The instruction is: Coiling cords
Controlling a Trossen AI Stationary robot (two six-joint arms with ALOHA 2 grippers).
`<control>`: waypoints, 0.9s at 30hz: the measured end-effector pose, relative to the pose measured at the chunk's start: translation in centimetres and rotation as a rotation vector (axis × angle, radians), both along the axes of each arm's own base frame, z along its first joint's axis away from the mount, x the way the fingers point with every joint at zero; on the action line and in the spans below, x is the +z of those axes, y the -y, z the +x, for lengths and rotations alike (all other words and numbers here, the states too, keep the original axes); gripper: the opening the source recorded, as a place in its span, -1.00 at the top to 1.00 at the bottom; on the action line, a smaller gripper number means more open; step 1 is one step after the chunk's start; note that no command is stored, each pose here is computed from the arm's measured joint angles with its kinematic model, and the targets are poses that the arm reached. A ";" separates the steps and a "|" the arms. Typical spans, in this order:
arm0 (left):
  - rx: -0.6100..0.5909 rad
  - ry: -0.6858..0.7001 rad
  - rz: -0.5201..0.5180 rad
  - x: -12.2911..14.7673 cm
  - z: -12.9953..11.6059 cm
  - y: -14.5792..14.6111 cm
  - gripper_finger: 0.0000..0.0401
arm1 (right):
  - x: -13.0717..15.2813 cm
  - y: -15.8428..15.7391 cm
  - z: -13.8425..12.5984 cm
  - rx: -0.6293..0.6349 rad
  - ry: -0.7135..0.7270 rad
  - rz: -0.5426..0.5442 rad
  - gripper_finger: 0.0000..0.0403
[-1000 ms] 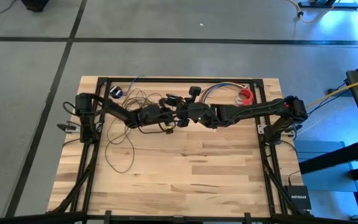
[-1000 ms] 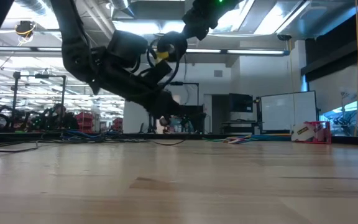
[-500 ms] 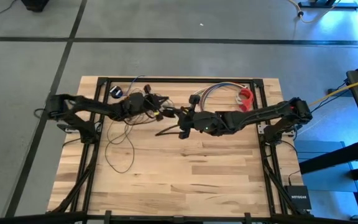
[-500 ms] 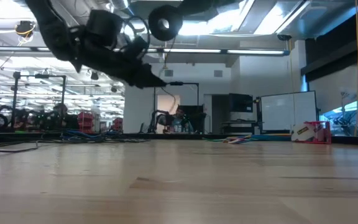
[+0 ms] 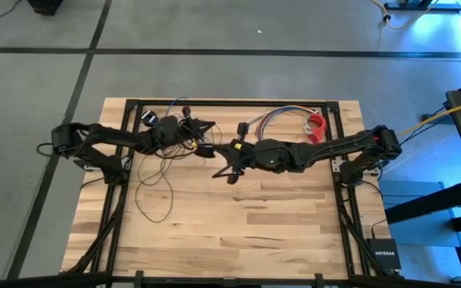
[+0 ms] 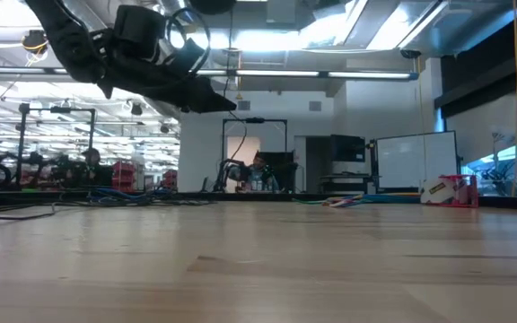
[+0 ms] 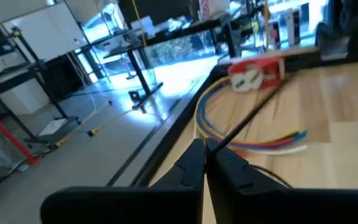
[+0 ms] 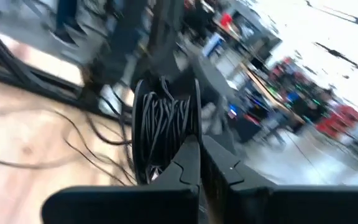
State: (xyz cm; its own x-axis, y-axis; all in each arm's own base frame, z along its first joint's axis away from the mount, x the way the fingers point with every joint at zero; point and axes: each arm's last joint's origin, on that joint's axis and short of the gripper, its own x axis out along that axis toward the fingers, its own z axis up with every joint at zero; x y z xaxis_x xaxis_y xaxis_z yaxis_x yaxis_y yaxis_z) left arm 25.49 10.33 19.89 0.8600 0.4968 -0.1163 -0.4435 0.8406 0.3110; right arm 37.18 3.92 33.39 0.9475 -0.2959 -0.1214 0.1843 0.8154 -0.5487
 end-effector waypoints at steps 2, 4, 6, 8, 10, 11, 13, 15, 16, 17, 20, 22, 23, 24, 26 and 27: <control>0.016 -0.018 0.005 0.2 -0.3 -0.1 0.99 | -0.3 0.2 -0.1 -0.066 -0.039 -0.024 0.99; 0.023 -0.015 0.009 0.8 -0.8 0.1 0.98 | -0.7 0.4 -0.4 -0.143 -0.097 -0.063 0.99; 0.023 -0.030 0.011 1.4 -1.3 0.3 0.99 | -1.1 0.6 -0.6 -0.212 -0.150 -0.092 1.00; 0.017 -0.070 0.004 1.8 -2.1 0.7 0.99 | -1.5 0.8 -0.9 -0.271 -0.194 -0.120 1.00; 0.010 -0.086 -0.004 2.4 -2.8 1.1 0.98 | -1.7 1.3 -1.0 -0.323 -0.235 -0.156 1.00; 0.007 -0.088 -0.009 2.8 -3.2 1.4 0.98 | -1.9 1.5 -1.1 -0.337 -0.254 -0.167 1.00; -0.001 -0.088 -0.020 3.5 -4.0 1.9 0.98 | -2.1 1.9 -1.1 -0.350 -0.277 -0.172 1.00; -0.010 -0.069 -0.029 4.2 -4.6 2.4 0.99 | -2.5 2.6 -0.9 -0.336 -0.302 -0.164 1.00; -0.013 -0.046 -0.029 4.7 -4.9 2.6 0.99 | -2.8 3.1 -0.6 -0.327 -0.303 -0.153 1.00; -0.026 -0.022 -0.034 5.1 -5.2 2.8 0.99 | -3.0 3.6 -0.4 -0.326 -0.298 -0.141 1.00; -0.071 0.042 -0.058 6.0 -5.7 3.5 0.98 | -4.1 4.9 0.2 -0.362 -0.322 -0.131 1.00; -0.109 0.076 -0.076 6.4 -5.8 4.0 0.97 | -4.7 5.8 0.6 -0.381 -0.335 -0.124 1.00; -0.127 0.092 -0.077 6.6 -5.9 4.3 0.98 | -5.0 6.2 0.7 -0.396 -0.340 -0.122 1.00; -0.140 0.099 -0.077 6.7 -5.9 4.5 0.99 | -5.3 6.6 0.9 -0.411 -0.345 -0.121 1.00; -0.158 0.110 -0.075 6.8 -5.7 4.8 0.99 | -5.8 7.2 1.3 -0.424 -0.338 -0.110 1.00; -0.164 0.114 -0.075 6.8 -5.6 4.9 0.99 | -6.1 7.4 1.4 -0.425 -0.337 -0.100 1.00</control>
